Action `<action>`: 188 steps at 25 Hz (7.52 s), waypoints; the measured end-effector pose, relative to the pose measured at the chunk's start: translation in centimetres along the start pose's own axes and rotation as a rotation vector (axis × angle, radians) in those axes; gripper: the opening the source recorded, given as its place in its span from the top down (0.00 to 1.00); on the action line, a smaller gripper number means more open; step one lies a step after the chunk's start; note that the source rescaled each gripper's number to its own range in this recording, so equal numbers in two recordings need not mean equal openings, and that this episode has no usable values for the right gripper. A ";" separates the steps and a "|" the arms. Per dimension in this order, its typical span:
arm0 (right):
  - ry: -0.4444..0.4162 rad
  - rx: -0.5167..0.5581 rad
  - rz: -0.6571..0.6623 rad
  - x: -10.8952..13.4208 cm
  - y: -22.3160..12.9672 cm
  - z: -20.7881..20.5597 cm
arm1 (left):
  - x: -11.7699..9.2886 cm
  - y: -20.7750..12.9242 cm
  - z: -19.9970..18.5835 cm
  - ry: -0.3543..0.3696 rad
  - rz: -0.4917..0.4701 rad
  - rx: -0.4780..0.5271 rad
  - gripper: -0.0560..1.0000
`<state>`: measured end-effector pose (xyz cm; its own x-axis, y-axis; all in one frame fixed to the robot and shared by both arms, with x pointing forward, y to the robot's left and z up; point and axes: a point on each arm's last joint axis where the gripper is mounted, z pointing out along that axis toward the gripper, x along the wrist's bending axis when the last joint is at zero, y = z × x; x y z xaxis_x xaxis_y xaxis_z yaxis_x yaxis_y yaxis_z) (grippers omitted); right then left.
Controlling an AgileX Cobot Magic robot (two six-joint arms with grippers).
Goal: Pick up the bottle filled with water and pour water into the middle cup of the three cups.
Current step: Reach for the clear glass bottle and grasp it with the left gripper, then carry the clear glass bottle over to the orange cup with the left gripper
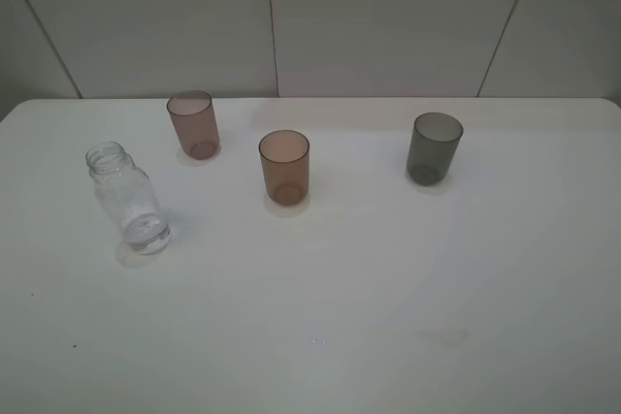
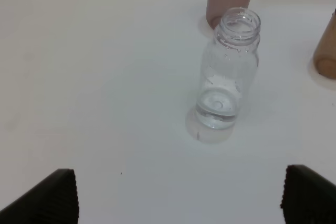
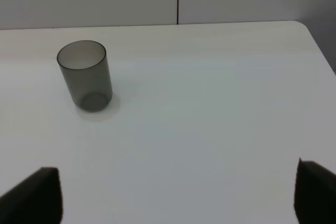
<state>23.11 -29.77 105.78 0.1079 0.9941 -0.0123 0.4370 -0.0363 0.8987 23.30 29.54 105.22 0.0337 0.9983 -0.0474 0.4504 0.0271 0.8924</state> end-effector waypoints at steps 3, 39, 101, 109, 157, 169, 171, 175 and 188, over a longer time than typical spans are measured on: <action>0.000 0.000 0.000 0.0 0.0 0.0 | 0.0 0.0 0.0 0.000 0.000 0.000 0.02; 0.000 0.000 0.000 0.0 0.0 0.0 | -0.3 3.3 0.8 -0.205 0.087 -0.115 0.02; 0.000 0.000 0.000 0.0 0.0 0.0 | -2.0 -9.1 23.4 -0.183 0.146 0.062 0.02; 0.000 0.000 0.000 0.0 0.0 0.0 | -2.1 -9.0 23.4 -0.189 0.147 0.054 0.02; 0.000 0.000 0.000 0.0 0.0 0.0 | -3.7 -7.2 28.2 -0.260 0.167 -0.040 0.02; 0.000 0.000 0.000 0.0 0.0 0.0 | -4.0 -6.6 28.9 -0.278 0.174 -0.071 0.02; 0.000 0.000 0.000 0.0 0.0 0.0 | -4.1 -6.5 29.0 -0.285 0.176 -0.073 0.02; 0.000 0.000 0.000 0.0 0.0 0.0 | -4.2 -6.6 28.9 -0.295 0.181 -0.073 0.02; 0.000 0.000 0.000 0.0 0.0 0.0 | -4.1 -6.5 29.0 -0.282 0.175 -0.075 0.94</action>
<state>23.11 -29.77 105.78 0.1079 0.9941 -0.0123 0.4370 -0.0363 0.8987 46.09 23.82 86.60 0.3544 0.9351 -0.0035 0.3493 -0.1289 0.9281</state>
